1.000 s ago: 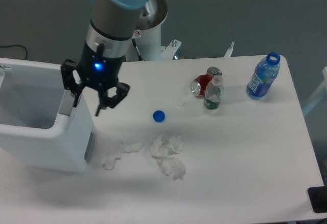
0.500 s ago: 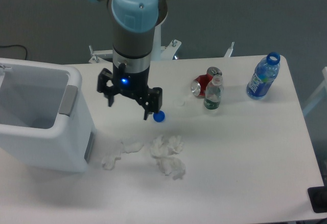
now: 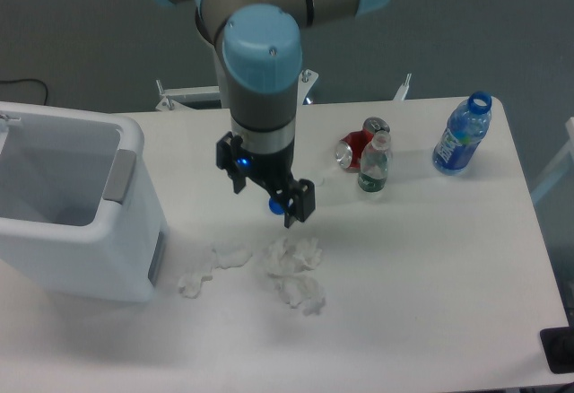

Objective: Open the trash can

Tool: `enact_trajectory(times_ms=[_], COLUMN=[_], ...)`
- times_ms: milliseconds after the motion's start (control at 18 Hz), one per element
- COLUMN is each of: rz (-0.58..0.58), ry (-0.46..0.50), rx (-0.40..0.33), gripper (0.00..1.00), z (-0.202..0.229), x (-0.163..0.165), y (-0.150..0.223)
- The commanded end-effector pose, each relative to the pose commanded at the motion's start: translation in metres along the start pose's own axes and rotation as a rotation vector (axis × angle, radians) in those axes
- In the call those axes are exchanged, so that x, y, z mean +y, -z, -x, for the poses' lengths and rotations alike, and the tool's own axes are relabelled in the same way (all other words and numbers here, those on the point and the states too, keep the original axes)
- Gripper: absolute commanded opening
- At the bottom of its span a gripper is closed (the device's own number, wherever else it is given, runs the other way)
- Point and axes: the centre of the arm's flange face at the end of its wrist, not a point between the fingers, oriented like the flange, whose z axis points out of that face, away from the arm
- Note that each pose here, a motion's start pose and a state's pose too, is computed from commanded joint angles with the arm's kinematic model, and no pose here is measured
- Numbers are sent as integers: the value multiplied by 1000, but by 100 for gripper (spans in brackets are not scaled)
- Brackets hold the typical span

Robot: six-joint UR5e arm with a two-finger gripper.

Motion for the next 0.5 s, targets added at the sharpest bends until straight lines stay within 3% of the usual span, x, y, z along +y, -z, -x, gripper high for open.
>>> enact_trajectory(times_ms=[500], rz=[40], ry=[32], rx=[-23], gripper=[100], z=[29], x=[15], y=[-11])
